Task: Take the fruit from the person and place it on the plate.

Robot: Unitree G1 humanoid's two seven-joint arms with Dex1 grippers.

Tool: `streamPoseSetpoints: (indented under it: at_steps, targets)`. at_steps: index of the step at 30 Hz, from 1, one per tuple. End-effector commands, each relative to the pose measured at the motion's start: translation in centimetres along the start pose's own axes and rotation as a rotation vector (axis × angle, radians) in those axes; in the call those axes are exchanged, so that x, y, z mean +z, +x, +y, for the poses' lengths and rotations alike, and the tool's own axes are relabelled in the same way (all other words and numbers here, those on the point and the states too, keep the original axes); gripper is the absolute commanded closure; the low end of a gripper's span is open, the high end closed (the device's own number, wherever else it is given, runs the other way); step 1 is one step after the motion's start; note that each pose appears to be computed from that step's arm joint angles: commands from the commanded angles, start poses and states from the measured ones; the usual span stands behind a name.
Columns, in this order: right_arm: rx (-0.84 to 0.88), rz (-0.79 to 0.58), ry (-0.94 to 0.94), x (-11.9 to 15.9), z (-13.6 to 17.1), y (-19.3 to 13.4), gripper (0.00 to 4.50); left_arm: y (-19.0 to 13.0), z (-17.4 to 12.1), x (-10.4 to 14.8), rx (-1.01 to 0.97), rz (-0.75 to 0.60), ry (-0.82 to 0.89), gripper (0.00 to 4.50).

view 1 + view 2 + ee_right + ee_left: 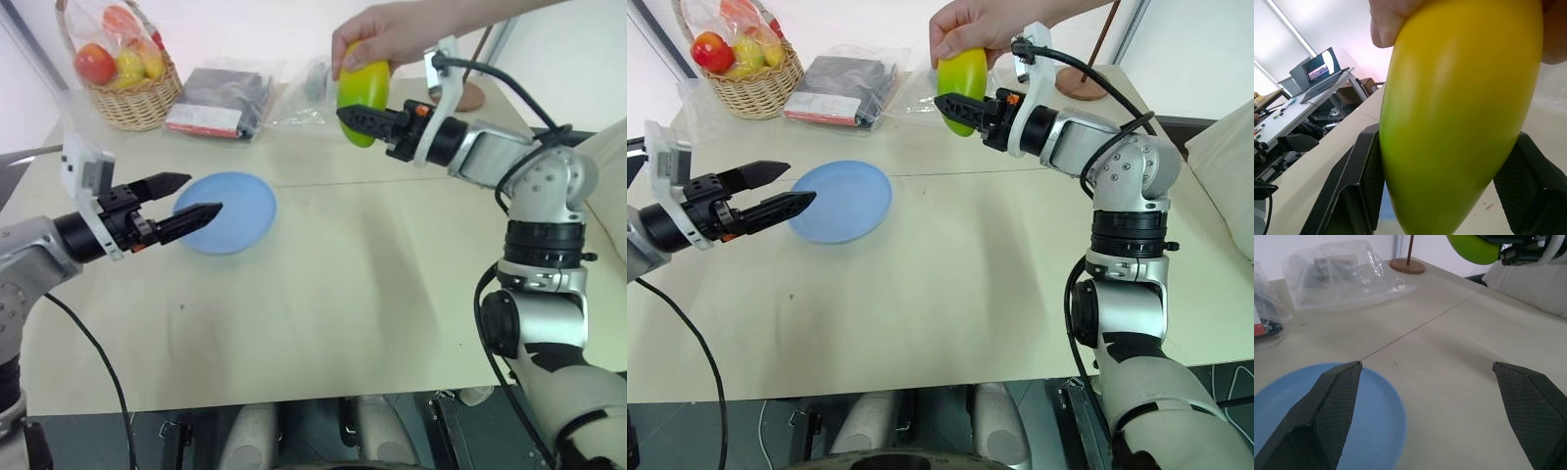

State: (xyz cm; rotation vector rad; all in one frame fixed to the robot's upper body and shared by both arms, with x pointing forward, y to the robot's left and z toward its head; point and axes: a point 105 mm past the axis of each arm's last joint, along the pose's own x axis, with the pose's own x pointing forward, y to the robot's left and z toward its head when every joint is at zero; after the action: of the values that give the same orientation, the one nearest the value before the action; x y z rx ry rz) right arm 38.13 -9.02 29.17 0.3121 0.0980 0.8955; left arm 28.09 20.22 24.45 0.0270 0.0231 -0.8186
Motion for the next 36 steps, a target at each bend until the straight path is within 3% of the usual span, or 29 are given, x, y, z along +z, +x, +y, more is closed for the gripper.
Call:
streamPoseSetpoints:
  at_steps: [1, 10, 24, 36]
  targets:
    - [0.048, -0.067, -0.049, 2.4, 1.6, 0.0, 2.06, -0.5, -0.4, 1.6, 0.003, -0.031, 0.066, 0.00]
    - [0.074, -0.044, -0.046, 1.9, 2.5, 0.2, 2.06, -0.8, -0.3, 1.5, 0.005, -0.025, 0.062, 0.00]
    - [0.146, 0.086, 0.026, -7.0, 6.1, 8.4, 2.06, -3.2, 0.4, 2.0, 0.101, 0.000, 0.086, 0.00]
    - [0.093, 0.184, -0.044, -14.1, 5.8, 12.8, 2.06, -3.9, 0.1, 2.1, 0.139, 0.014, 0.096, 0.00]
